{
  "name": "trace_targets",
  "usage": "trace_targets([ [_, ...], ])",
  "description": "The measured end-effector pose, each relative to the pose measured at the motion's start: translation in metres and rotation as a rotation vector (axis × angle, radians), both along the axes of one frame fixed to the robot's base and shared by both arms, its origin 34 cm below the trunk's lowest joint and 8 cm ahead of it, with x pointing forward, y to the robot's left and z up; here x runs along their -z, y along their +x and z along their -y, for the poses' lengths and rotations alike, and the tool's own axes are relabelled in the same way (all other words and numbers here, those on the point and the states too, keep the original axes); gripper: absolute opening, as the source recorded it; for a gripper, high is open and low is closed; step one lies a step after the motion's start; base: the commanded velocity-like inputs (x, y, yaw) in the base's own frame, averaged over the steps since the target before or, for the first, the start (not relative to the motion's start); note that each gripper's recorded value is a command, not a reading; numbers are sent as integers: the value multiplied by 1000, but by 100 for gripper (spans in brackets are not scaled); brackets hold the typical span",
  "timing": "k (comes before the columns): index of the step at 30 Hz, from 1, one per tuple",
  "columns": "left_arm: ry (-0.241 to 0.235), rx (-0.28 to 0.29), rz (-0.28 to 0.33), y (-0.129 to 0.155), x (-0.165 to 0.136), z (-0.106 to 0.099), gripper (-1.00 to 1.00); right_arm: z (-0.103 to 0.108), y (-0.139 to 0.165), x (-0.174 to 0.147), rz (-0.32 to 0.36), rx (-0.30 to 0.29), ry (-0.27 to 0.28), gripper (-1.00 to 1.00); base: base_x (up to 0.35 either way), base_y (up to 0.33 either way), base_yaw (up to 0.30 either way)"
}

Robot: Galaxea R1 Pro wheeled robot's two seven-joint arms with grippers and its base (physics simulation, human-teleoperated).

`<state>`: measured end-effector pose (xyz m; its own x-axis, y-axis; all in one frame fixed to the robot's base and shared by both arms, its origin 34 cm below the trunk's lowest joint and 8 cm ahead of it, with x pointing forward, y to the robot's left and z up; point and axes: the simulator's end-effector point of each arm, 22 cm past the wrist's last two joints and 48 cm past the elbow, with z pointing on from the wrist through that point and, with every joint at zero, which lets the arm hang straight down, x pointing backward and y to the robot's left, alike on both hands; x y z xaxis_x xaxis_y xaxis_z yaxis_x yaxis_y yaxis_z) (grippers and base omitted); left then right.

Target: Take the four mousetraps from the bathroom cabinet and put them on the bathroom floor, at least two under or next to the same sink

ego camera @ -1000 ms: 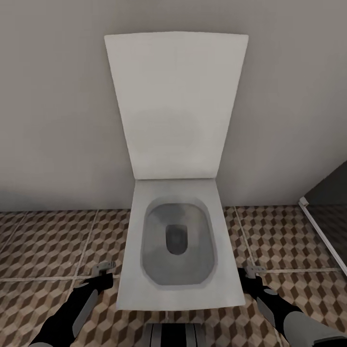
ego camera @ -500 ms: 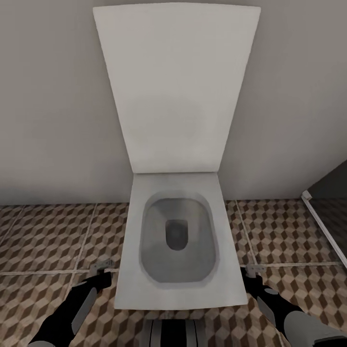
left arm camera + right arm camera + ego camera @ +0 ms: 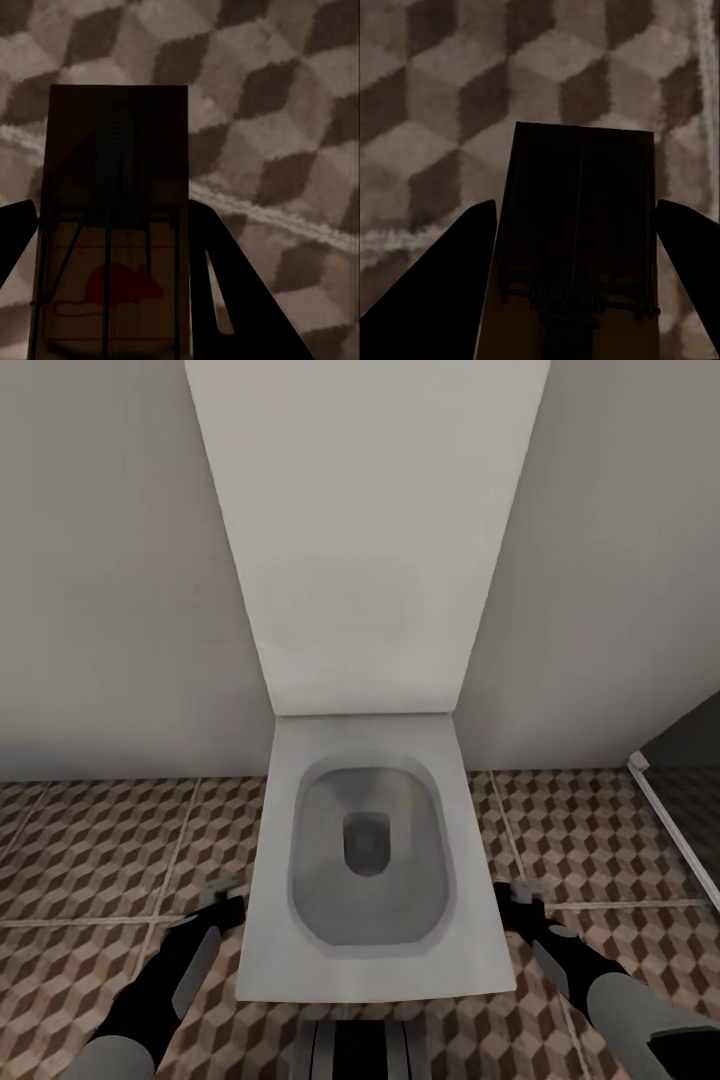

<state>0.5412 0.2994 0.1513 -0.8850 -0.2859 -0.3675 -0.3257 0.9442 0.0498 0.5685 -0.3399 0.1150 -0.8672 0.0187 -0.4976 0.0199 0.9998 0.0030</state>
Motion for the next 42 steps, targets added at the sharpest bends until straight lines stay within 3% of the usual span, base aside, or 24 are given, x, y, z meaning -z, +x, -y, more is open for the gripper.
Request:
trace_targets([
  [8, 0, -16, -22, -4, 9, 0, -100, 1, -1, 11, -19, 2, -1, -100, 0, 0, 0],
  [16, -38, 12, -112, -7, 25, 11, -100, 0, -11, 25, -44, 2, 0, -100, 0, 0, 0],
  [21, -100, 44, -98, 1, 26, 26, -100, 1, -11, 25, -42, 1, 0, -100, 0, 0, 0],
  [28, -122, 58, -90, 4, 26, 32, -100, 1, -10, 25, -39, 1, -2, -100, 0, 0, 0],
  [30, -116, 64, -91, 4, 26, 32, -100, 1, -10, 25, -38, 0, -2, -100, 0, 0, 0],
  [35, -45, 110, -110, 2, 27, 24, -100, 1, -6, 22, -14, -6, -5, -100, 0, 0, 0],
  [42, -4, 118, -112, -4, 33, 18, -100, 1, -3, 20, 4, -11, -6, -100, 0, 0, 0],
])
